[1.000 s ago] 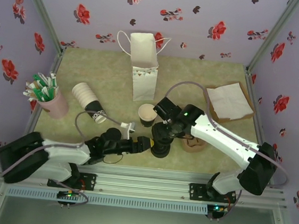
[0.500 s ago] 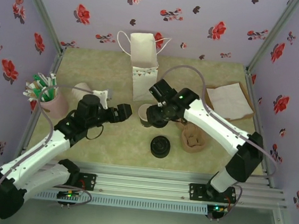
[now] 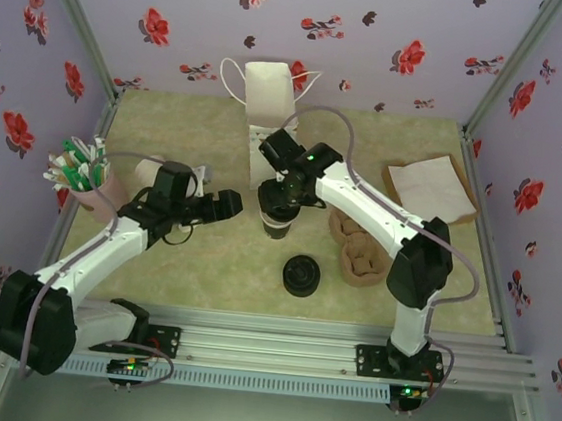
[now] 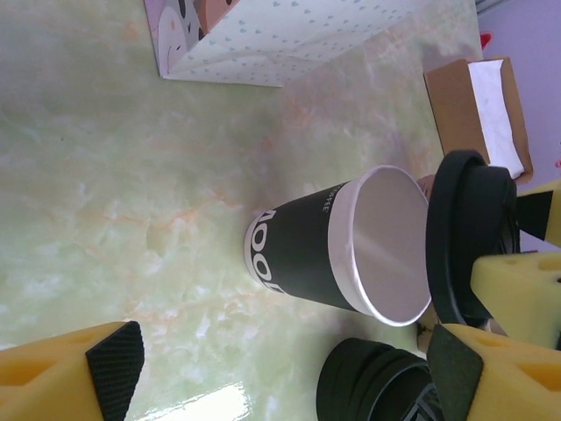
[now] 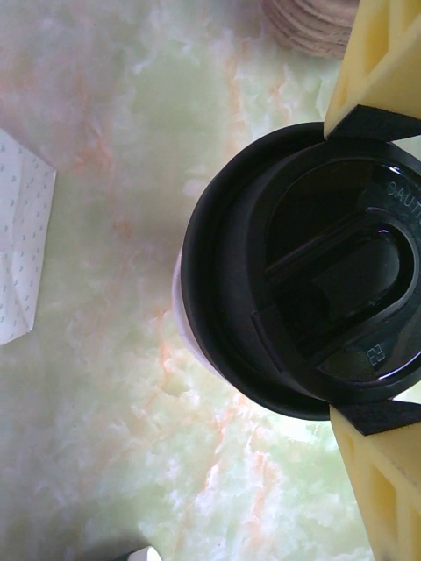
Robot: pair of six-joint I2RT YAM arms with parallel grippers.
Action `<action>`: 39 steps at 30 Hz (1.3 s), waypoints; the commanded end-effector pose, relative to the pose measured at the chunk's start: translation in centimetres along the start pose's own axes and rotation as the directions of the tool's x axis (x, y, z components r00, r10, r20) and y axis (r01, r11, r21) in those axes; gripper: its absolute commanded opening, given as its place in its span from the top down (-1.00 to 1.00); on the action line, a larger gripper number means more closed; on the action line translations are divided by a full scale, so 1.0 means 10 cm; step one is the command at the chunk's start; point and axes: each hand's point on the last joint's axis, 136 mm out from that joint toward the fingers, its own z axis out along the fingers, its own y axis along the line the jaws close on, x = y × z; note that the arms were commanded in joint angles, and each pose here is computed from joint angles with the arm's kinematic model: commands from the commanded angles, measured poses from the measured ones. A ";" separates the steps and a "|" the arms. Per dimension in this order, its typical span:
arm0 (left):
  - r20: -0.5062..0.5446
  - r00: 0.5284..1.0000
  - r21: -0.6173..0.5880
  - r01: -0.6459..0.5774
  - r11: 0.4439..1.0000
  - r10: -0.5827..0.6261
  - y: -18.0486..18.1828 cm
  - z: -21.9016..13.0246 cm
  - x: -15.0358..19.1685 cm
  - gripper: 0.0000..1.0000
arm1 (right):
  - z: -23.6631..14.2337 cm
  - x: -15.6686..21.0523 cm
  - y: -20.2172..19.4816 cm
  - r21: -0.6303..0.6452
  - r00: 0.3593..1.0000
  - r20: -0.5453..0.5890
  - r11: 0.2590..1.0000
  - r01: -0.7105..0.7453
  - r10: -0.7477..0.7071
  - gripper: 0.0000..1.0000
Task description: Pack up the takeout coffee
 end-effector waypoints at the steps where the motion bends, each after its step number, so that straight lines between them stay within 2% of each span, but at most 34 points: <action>1: 0.007 1.000 0.043 -0.024 0.999 0.023 -0.10 -0.01 -0.10 -0.70 | 0.03 -0.03 -0.01 0.010 0.999 -0.026 1.000 0.021 -0.021 -0.47; 19: 0.015 1.000 0.038 -0.014 0.999 0.013 -0.03 0.00 -0.10 -0.66 | 0.24 0.00 -0.01 0.036 0.994 -0.102 0.999 0.031 -0.027 -0.49; 39: 0.017 1.000 0.038 -0.010 0.999 0.010 -0.01 0.02 -0.11 -0.65 | 0.35 0.08 0.05 0.020 0.990 -0.135 0.999 0.038 -0.035 -0.48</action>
